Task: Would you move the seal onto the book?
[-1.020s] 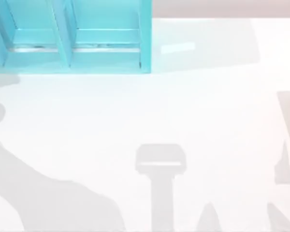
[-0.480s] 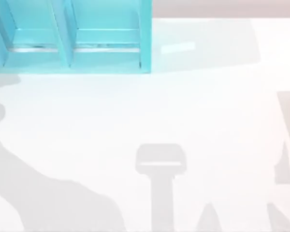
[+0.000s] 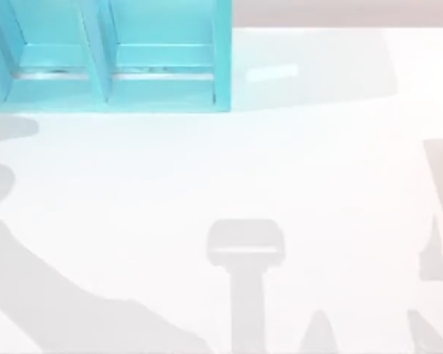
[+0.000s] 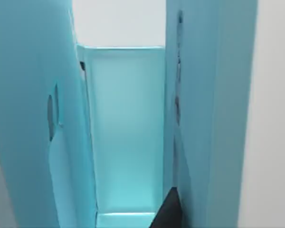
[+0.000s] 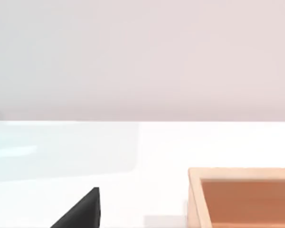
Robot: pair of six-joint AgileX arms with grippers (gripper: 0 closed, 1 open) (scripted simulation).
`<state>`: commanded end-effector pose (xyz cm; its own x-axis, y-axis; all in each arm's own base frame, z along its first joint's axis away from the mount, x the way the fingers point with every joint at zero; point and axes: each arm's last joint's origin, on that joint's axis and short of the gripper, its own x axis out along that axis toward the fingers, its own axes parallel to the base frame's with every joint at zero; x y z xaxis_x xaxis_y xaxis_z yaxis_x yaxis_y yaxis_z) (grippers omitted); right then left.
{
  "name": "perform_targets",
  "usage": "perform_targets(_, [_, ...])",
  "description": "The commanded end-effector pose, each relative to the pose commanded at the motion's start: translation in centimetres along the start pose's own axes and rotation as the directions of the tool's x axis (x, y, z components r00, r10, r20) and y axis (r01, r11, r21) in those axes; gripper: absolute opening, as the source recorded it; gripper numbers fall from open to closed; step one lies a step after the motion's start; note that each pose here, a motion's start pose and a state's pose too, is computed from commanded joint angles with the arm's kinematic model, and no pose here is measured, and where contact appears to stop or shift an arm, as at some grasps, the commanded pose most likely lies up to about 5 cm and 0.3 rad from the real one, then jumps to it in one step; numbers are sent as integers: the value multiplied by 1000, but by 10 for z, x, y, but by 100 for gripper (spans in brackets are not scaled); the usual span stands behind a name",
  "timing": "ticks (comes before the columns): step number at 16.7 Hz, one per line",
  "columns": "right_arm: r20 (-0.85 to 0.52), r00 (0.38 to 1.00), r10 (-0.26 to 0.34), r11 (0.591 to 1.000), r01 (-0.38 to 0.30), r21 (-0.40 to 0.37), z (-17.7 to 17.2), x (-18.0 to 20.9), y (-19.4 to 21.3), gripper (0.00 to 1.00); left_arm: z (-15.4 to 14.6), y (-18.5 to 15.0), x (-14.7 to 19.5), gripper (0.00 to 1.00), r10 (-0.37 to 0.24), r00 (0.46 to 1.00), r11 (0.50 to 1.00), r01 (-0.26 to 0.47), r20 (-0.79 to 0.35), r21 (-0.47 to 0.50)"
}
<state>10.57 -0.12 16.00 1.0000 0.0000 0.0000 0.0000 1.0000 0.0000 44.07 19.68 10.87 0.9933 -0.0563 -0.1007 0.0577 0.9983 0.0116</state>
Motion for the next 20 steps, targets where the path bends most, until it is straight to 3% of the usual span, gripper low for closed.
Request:
perform_targets(3, [0, 1000, 0, 1000, 0, 0, 0, 0, 0, 100, 48, 7, -36, 0, -9, 1000, 1000, 9, 6, 10])
perform_targets(6, [0, 1000, 0, 1000, 0, 0, 0, 0, 0, 100, 102, 7, -89, 0, -9, 1000, 1000, 8, 26, 24])
perform_targets(9, [0, 1000, 0, 1000, 0, 0, 0, 0, 0, 100, 138, 0, -145, 0, 0, 999, 1000, 0, 33, 27])
perform_targets(14, [0, 1000, 0, 1000, 0, 0, 0, 0, 0, 100, 150, -12, -198, 0, 10, 1000, 1000, -10, 7, -4])
perform_targets(20, [0, 1000, 0, 1000, 0, 0, 0, 0, 0, 100, 148, -13, -198, 0, 7, 1000, 1000, -7, 1, -8])
